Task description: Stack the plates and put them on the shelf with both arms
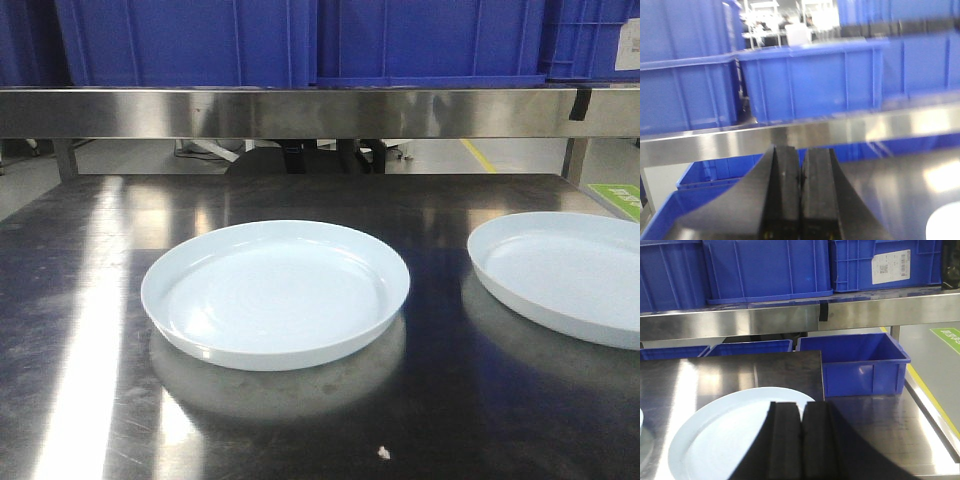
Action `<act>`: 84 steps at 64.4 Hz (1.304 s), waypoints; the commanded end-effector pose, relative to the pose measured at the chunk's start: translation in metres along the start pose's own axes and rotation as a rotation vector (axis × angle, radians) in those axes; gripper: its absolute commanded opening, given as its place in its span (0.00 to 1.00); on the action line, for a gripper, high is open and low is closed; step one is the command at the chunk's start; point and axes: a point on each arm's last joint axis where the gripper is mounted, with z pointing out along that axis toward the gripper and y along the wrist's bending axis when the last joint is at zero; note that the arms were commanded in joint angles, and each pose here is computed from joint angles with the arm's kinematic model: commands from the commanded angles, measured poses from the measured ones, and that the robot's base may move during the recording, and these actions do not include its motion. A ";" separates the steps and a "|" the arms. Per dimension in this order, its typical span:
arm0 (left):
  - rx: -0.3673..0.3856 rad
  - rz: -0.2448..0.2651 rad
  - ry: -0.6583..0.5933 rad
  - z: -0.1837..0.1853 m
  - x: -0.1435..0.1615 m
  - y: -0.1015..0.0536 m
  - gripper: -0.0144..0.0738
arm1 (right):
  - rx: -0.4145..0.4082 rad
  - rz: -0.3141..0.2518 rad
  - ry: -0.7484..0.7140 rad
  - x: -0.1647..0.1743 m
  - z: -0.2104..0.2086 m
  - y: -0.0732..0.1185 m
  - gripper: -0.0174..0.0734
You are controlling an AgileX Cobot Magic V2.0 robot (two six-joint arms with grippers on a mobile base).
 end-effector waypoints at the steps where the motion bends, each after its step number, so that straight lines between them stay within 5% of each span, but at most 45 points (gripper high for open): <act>1: -0.068 -0.042 -0.136 -0.005 -0.017 0.007 0.25 | 0.001 -0.010 -0.106 -0.009 -0.002 0.000 0.25; 29: -0.110 -0.077 0.029 -0.005 -0.027 0.012 0.25 | 0.001 -0.010 -0.106 -0.009 -0.002 0.000 0.25; 37: -0.117 -0.133 0.057 -0.005 -0.026 0.012 0.25 | 0.001 -0.010 -0.106 -0.009 -0.002 0.000 0.25; 50: -0.112 -0.094 0.066 -0.005 -0.025 0.012 0.25 | 0.001 -0.010 -0.106 -0.009 -0.002 0.000 0.25; 84: -0.109 -0.094 0.075 -0.005 -0.024 0.011 0.25 | -0.009 -0.011 -0.067 -0.021 -0.004 0.003 0.25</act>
